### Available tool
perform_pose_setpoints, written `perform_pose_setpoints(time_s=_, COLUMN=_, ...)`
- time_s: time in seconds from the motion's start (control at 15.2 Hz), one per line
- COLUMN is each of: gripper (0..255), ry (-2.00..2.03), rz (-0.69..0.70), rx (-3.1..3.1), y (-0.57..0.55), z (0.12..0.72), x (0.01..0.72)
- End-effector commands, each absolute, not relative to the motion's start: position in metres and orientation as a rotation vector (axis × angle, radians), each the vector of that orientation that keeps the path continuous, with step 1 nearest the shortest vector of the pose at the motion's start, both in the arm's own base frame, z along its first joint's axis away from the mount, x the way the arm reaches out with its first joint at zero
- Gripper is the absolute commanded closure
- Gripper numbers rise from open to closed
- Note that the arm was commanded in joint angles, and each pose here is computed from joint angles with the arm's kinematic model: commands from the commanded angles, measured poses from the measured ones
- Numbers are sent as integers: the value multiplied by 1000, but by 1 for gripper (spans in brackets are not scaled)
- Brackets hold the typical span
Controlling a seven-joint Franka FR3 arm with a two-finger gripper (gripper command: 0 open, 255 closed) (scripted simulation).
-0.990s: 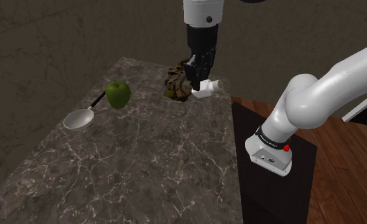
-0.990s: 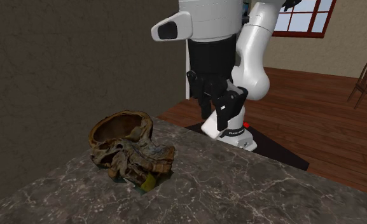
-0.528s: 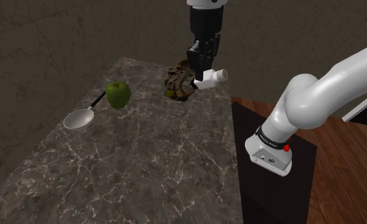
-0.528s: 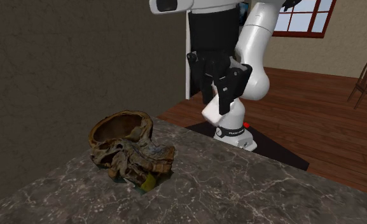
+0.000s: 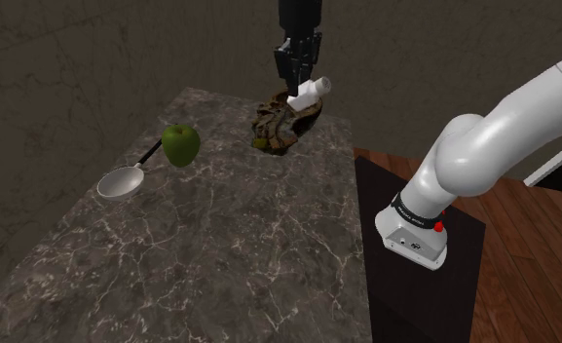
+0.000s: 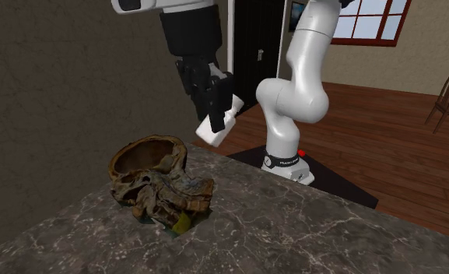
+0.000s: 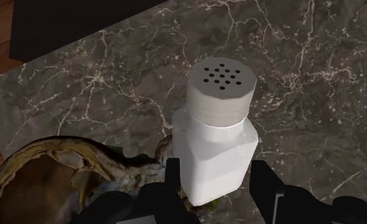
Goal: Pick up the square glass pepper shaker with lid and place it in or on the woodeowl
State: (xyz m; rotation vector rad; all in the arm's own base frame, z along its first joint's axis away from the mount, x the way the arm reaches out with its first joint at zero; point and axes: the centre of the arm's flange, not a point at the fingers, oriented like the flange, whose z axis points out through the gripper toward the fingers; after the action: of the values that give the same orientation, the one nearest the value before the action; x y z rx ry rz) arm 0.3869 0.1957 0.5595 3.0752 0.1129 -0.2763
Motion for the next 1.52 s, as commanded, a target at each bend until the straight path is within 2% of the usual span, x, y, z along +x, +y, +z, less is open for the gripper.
perform_pose_setpoints(time_s=0.0, gripper=255, ry=114, rz=-276, rx=3075, y=178, z=560, x=408)
perform_pose_setpoints(time_s=0.53, gripper=255, ry=114, rz=-276, rx=3075, y=110, z=562, x=492)
perform_pose_setpoints(time_s=1.45, gripper=255, ry=114, rz=-276, rx=3075, y=110, z=488, x=492)
